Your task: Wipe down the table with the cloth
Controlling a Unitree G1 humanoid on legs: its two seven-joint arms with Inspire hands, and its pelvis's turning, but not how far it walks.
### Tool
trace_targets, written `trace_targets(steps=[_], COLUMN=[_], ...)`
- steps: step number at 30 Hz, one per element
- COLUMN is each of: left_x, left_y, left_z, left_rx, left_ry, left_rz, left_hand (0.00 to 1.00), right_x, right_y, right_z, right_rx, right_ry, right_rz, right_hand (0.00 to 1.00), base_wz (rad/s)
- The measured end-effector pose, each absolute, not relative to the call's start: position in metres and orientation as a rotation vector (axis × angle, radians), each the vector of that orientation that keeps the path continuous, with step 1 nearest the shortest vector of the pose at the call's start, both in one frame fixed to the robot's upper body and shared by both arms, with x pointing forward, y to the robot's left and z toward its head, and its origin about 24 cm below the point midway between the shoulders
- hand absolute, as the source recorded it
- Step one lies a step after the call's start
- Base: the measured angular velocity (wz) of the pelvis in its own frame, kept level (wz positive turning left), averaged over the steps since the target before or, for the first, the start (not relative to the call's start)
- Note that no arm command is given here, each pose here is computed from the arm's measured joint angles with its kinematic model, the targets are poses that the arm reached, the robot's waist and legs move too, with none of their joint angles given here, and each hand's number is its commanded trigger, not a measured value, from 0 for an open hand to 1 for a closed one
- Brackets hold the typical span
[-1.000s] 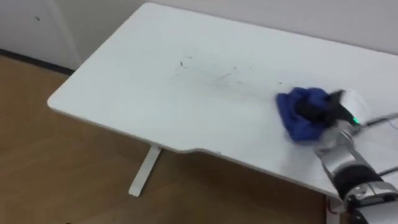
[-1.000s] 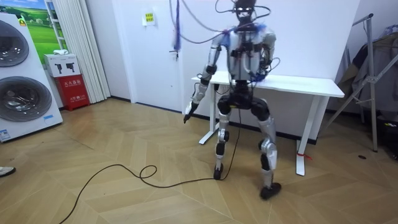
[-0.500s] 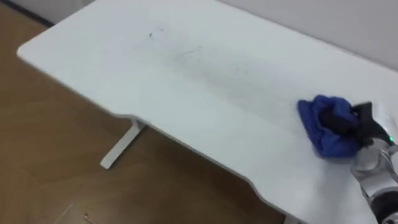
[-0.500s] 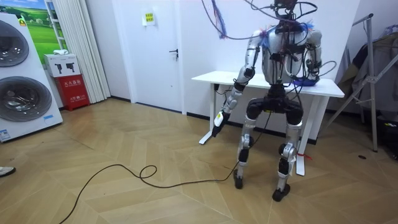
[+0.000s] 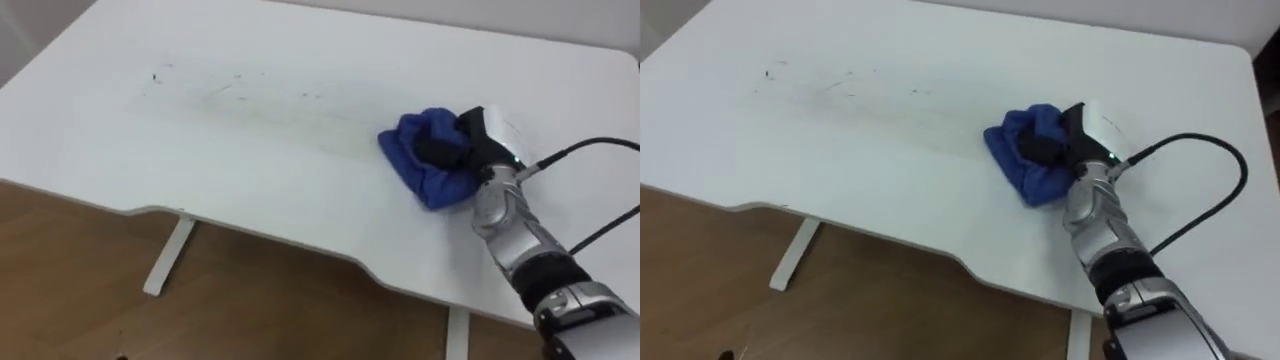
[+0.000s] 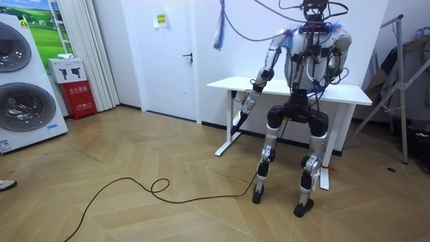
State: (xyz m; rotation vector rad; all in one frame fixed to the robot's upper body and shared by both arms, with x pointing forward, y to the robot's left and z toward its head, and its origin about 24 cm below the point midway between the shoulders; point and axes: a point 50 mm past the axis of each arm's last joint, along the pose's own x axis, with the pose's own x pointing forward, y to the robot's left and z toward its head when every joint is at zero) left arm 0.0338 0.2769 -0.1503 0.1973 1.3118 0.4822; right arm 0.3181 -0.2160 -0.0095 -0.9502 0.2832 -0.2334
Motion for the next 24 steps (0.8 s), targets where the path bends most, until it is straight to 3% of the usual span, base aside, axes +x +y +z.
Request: trace_targets(steps=[3,7,12,15,17,18,20,24], left_x=[0.01,0.0,0.012,0.027,0.039,0.043,0.054,0.043], left_y=[0.282,0.29,0.29,0.279,0.273,0.272,0.269,0.271], left_z=[-0.148,-0.143,-0.143,-0.147,-0.148,-0.148,-0.148,-0.149], left_rx=[0.228,0.278,0.287,0.281,0.289,0.283,0.259,0.261], left_ry=[1.341,1.353,1.322,1.299,1.285,1.278,1.253,1.289], left_rz=[0.512,0.54,0.549,0.509,0.467,0.462,0.441,0.448], left_hand=[0.0,0.0,0.0,0.0,0.0,0.0,0.0,0.0], right_x=[0.266,0.218,0.223,0.261,0.307,0.318,0.347,0.361], right_y=[-0.248,-0.292,-0.304,-0.282,-0.233,-0.221,-0.171,-0.16], right_z=[-0.047,-0.063,-0.053,-0.037,-0.013,-0.006,0.021,0.039], right_rx=[-0.909,-0.898,-0.887,-0.909,-0.979,-1.016,-1.053,-1.067], right_ry=[0.38,0.503,0.506,0.485,0.375,0.336,0.2,0.122], right_rz=[-0.359,-0.535,-0.595,-0.519,-0.317,-0.26,-0.09,-0.052], right_hand=[1.0,1.0,1.0,1.0,1.0,1.0,1.0,1.0], base_wz=[0.73,0.12,-0.13,-0.59,-0.72,-0.31,0.07,0.62])
